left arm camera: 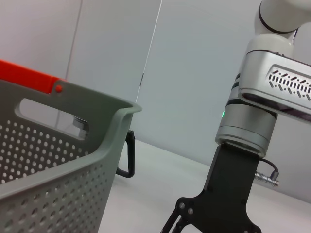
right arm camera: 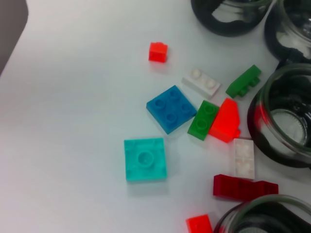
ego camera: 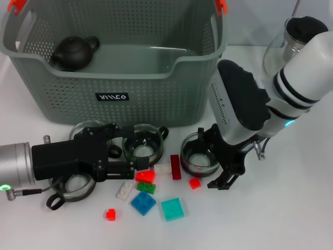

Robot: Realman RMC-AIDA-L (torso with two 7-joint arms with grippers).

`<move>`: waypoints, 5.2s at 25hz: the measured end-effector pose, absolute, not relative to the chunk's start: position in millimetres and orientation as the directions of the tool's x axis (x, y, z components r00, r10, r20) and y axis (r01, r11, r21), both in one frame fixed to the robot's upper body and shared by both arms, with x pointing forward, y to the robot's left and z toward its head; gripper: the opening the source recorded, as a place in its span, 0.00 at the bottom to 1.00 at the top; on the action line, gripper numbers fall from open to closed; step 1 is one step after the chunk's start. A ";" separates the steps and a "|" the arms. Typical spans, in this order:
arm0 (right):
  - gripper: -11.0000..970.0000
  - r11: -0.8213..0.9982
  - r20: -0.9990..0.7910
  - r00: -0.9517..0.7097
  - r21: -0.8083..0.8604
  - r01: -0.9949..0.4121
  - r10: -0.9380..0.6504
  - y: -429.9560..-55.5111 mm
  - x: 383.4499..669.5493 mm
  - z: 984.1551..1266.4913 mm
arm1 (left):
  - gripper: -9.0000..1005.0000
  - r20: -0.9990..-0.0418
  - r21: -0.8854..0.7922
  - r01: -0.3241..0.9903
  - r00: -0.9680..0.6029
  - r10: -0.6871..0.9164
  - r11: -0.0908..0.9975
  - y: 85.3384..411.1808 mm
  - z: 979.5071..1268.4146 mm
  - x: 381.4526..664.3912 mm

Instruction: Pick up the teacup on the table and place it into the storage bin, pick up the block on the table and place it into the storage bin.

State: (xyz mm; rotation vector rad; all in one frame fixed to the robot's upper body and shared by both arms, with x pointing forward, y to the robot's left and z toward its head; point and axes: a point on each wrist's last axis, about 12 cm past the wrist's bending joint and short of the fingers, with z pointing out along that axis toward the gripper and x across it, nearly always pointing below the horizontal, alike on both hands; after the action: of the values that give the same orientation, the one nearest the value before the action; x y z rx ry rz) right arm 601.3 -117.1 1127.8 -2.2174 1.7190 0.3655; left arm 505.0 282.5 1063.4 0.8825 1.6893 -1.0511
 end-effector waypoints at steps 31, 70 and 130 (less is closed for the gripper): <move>0.44 -0.206 -0.266 0.230 -0.117 -0.972 -0.936 -102.8 600.0 1118.4 | 0.93 -0.947 -0.245 0.889 -0.305 0.100 0.387 283.3 1059.8 501.5; 0.07 -0.119 -0.504 0.178 -0.147 -0.982 -0.845 -92.8 550.4 1259.8 | 0.93 -0.944 -0.233 0.862 -0.311 0.108 0.450 317.5 1053.4 475.2; 0.07 0.321 -0.703 0.062 -0.400 -0.858 -0.708 -78.2 692.8 1190.9 | 0.93 -0.955 -0.238 0.876 -0.289 0.063 0.420 302.0 1056.7 483.4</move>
State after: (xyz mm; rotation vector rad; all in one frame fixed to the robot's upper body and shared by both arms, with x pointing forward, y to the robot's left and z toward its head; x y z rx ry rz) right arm 692.8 -78.2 1190.9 -1.4276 1.6830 0.2084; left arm 483.4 302.0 1056.7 0.8307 1.6690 -1.0116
